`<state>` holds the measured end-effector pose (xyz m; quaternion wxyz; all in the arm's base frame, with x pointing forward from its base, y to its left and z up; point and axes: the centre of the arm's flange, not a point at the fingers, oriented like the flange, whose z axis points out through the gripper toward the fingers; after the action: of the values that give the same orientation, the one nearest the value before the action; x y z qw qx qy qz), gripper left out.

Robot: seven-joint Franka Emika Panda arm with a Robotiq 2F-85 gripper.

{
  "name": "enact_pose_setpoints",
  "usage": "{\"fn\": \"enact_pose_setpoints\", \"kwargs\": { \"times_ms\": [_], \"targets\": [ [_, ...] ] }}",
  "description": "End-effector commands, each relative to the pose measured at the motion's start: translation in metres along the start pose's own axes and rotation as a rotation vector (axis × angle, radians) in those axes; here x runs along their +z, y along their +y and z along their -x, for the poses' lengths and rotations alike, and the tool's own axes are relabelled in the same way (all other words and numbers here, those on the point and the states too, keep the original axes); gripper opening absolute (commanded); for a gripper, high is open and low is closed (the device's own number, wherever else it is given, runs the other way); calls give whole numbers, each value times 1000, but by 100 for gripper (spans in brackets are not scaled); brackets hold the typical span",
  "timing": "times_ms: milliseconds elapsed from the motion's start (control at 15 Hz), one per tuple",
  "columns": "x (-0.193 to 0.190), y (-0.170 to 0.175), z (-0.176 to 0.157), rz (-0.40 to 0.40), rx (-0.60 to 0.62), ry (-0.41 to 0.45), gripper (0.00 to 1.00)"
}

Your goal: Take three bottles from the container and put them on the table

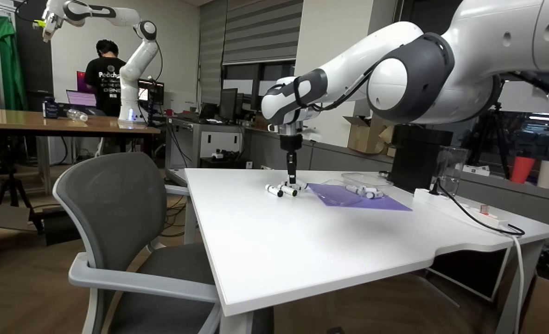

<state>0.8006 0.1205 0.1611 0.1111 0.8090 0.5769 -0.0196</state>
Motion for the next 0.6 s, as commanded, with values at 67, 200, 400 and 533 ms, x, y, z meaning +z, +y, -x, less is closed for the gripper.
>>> {"fn": "enact_pose_setpoints", "kwargs": {
  "times_ms": [67,200,400,533],
  "targets": [
    [3,0,0,40,10,76,7],
    [5,1,-2,64,8,104,7],
    [7,3,-5,87,11,127,29],
    [10,3,-5,95,11,133,54]
  ]
}}
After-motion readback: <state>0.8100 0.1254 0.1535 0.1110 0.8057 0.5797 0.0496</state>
